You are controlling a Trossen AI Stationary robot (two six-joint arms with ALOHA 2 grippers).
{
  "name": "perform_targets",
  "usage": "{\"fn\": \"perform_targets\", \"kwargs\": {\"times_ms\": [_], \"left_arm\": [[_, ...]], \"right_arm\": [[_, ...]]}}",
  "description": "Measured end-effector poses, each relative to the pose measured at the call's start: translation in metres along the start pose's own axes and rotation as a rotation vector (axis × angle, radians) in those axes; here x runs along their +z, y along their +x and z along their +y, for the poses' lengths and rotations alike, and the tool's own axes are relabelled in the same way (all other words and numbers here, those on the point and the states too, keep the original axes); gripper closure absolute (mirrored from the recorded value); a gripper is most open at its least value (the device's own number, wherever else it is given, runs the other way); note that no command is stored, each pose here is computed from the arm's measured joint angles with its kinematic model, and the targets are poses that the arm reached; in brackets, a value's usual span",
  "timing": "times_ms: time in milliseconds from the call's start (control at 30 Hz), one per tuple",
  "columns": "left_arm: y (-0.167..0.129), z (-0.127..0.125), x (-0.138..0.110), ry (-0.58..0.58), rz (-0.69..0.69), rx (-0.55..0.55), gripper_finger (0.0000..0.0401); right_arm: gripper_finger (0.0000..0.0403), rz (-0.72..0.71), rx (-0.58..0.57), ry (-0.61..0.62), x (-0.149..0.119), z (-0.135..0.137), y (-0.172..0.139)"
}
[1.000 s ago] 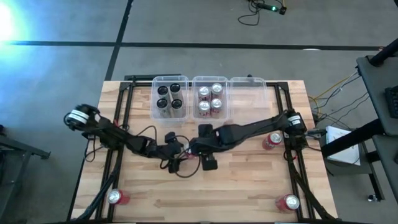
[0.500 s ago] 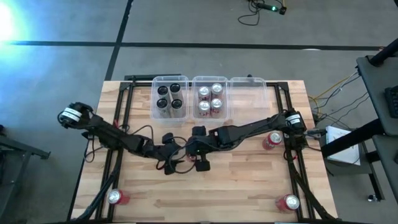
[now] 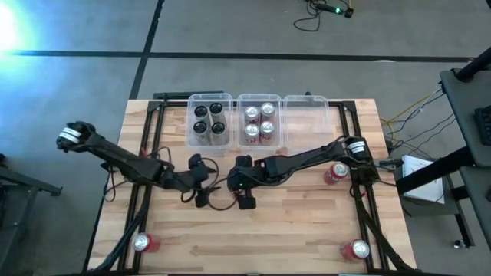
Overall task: Sort soda cans
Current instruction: Put the top left red soda can into the right transparent bin
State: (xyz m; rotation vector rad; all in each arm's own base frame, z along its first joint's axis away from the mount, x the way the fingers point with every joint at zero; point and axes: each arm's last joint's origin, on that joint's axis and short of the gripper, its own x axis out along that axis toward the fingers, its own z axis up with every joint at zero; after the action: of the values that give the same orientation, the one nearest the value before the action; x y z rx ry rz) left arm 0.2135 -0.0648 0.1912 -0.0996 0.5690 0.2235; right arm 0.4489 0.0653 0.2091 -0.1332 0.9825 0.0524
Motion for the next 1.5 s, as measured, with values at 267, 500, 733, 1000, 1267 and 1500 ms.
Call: {"fn": "perform_targets", "kwargs": {"times_ms": [267, 500, 733, 1000, 1267, 1500], "left_arm": [[-0.025, 0.006, 0.02, -0.003, -0.139, 0.008, 0.0115], [-0.052, 0.012, 0.053, 0.006, -0.321, 0.099, 0.0115], [-0.065, 0.013, 0.071, 0.01, -0.439, 0.116, 0.0115], [-0.055, 0.009, 0.066, 0.069, -0.42, 0.132, 0.0115], [-0.044, 0.005, 0.066, 0.106, -0.409, 0.149, 0.0115], [-0.035, 0.005, 0.064, 0.138, -0.389, 0.17, 0.0115]], "right_arm": [[0.0077, -0.011, 0.041, 0.01, -0.001, -0.002, 0.002], [0.0105, -0.025, 0.044, 0.018, 0.001, -0.002, 0.001], [0.0103, -0.041, 0.037, 0.027, 0.013, -0.005, -0.061], [0.0101, -0.161, -0.125, 0.118, 0.005, -0.028, -0.166], [0.0103, -0.142, -0.508, 0.351, -0.036, -0.076, -0.241], [0.0103, -0.024, -0.654, 0.593, -0.084, -0.137, -0.242]]}}
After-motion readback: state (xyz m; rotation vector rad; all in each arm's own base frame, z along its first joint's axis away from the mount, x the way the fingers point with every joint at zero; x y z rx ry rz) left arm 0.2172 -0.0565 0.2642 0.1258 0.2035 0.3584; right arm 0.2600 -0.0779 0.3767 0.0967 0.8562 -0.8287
